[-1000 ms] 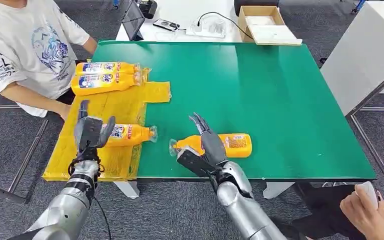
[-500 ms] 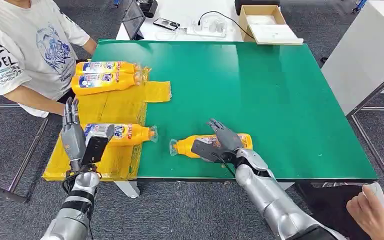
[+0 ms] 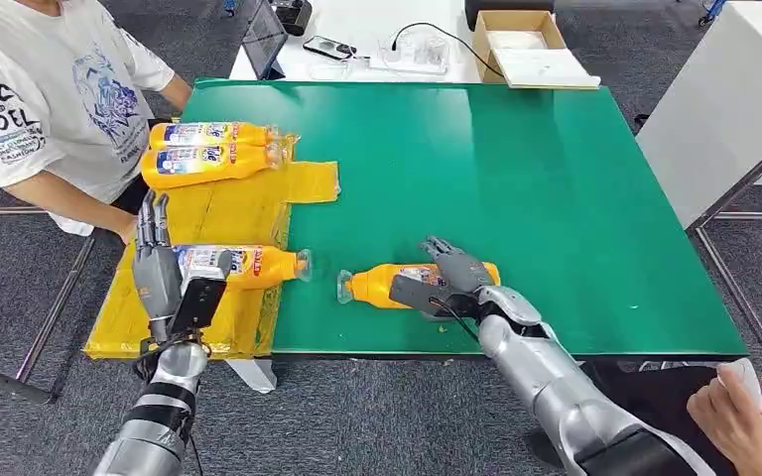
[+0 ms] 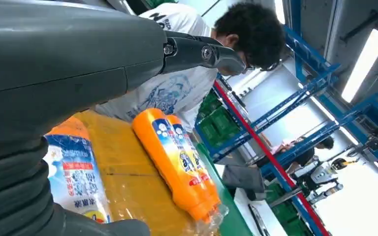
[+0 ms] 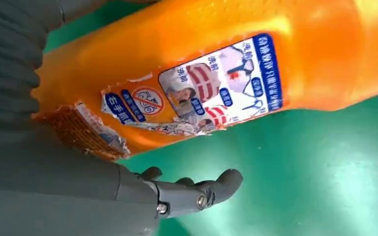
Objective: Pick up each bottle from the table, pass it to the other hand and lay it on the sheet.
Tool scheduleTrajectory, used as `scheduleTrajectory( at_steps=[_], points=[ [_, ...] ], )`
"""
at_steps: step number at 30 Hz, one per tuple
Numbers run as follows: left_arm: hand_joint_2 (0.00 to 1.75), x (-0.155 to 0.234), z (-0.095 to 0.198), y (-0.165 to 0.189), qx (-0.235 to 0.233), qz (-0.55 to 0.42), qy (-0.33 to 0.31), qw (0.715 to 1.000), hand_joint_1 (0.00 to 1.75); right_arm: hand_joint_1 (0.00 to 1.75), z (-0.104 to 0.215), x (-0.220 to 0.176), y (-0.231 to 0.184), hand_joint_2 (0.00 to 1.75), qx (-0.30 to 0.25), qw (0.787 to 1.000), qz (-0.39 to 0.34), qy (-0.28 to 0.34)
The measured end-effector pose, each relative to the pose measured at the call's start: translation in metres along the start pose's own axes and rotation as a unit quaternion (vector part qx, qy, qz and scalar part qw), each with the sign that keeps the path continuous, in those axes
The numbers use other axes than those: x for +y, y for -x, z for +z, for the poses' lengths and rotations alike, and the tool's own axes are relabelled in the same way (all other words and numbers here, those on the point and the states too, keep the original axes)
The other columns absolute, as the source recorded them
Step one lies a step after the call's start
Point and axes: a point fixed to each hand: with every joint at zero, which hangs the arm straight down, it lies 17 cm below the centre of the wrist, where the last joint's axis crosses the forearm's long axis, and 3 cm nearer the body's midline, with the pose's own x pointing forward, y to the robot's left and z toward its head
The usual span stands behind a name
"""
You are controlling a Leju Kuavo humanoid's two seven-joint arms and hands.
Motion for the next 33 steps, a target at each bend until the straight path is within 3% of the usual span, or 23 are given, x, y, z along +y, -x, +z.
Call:
scheduleTrajectory(
  at_steps=[14, 15, 16, 17, 29, 33],
  points=[
    [1.75, -0.010, 0.001, -0.005, 0.000, 0.011, 0.008, 1.000, 0.00, 0.05, 0.000, 0.006, 0.018, 1.75, 0.032, 0.997, 0.022, -0.061],
    [1.75, -0.011, 0.001, -0.005, 0.001, 0.012, 0.009, 1.000, 0.00, 0.47, 0.000, 0.006, 0.020, 1.75, 0.034, 0.997, 0.025, -0.066],
    [1.75, -0.011, 0.001, -0.005, 0.003, 0.013, 0.009, 1.000, 0.00, 1.41, 0.001, 0.006, 0.021, 1.75, 0.037, 0.996, 0.026, -0.072],
    [1.75, -0.012, 0.002, -0.005, 0.004, 0.015, 0.009, 1.000, 0.00, 1.75, 0.001, 0.007, 0.022, 1.75, 0.039, 0.996, 0.028, -0.080],
    [1.75, -0.025, 0.005, -0.007, 0.018, 0.042, 0.016, 0.999, 0.00, 1.75, 0.005, 0.007, 0.030, 1.75, 0.041, 0.994, 0.025, -0.095],
    [1.75, -0.028, 0.006, -0.010, 0.021, 0.052, 0.018, 0.998, 0.00, 1.75, 0.003, -0.009, 0.017, 1.75, 0.004, 1.000, -0.022, -0.009]
  ],
)
